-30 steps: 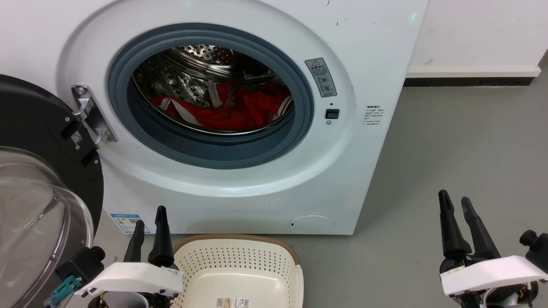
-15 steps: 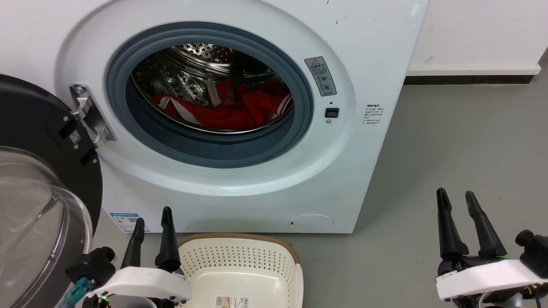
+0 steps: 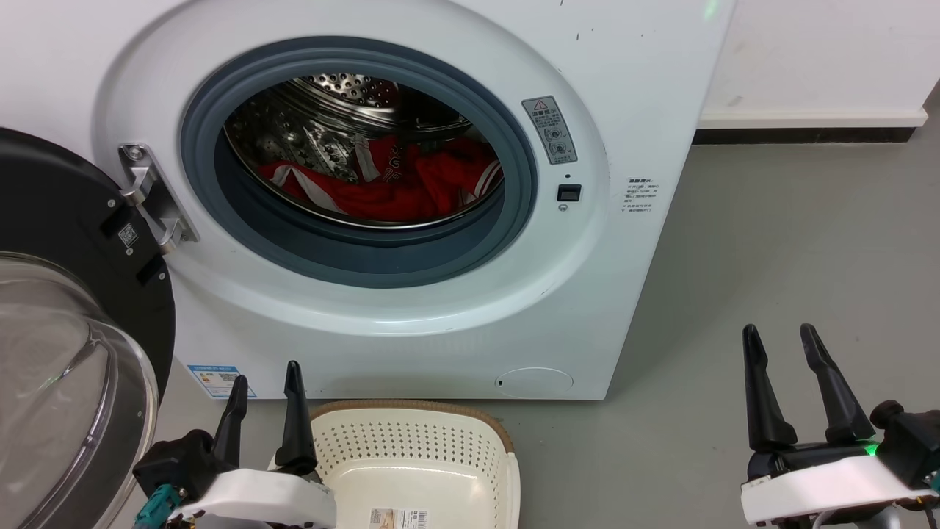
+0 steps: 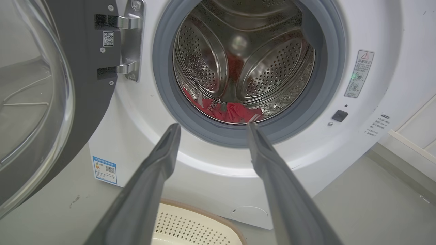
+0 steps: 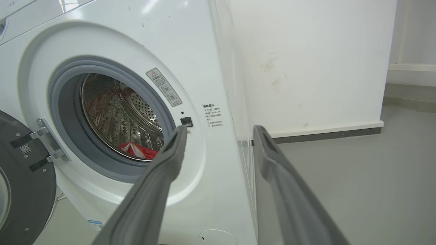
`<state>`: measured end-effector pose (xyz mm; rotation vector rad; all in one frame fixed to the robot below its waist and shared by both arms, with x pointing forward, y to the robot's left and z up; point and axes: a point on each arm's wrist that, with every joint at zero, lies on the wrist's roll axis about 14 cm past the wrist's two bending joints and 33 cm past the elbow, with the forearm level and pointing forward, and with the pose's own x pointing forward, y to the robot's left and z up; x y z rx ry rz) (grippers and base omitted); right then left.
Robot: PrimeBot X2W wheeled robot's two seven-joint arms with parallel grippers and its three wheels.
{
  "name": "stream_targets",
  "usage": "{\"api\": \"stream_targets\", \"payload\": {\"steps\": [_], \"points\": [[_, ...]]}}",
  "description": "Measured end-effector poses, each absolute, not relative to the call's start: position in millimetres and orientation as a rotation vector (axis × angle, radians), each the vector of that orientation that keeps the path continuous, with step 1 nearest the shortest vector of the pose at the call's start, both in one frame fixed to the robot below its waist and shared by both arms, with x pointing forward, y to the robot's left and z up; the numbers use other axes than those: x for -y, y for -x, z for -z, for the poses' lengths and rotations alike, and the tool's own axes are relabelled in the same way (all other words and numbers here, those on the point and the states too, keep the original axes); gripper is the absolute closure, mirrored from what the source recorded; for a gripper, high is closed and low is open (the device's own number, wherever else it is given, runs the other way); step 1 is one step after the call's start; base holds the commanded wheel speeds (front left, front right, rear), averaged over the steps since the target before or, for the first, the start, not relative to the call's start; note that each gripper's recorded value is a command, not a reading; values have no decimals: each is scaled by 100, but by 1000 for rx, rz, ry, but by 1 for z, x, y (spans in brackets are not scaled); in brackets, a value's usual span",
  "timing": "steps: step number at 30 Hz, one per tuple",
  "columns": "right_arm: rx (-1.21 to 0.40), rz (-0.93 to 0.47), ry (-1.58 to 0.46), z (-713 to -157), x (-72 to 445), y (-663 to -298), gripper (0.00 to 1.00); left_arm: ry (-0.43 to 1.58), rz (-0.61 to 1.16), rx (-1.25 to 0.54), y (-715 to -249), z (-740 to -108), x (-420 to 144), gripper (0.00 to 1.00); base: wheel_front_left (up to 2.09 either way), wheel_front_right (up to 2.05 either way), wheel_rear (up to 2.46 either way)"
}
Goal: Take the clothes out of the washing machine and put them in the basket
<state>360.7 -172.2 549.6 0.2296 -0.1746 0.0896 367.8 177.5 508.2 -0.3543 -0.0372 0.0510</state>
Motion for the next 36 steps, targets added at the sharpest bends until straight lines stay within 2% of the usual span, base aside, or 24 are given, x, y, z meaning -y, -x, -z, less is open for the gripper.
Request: {"api": "stream_targets", "payload": {"steps": [36], "points": [[214, -109, 20, -551, 168, -349, 0, 70, -16, 88, -361, -510, -167, 0, 0, 0, 0]]}}
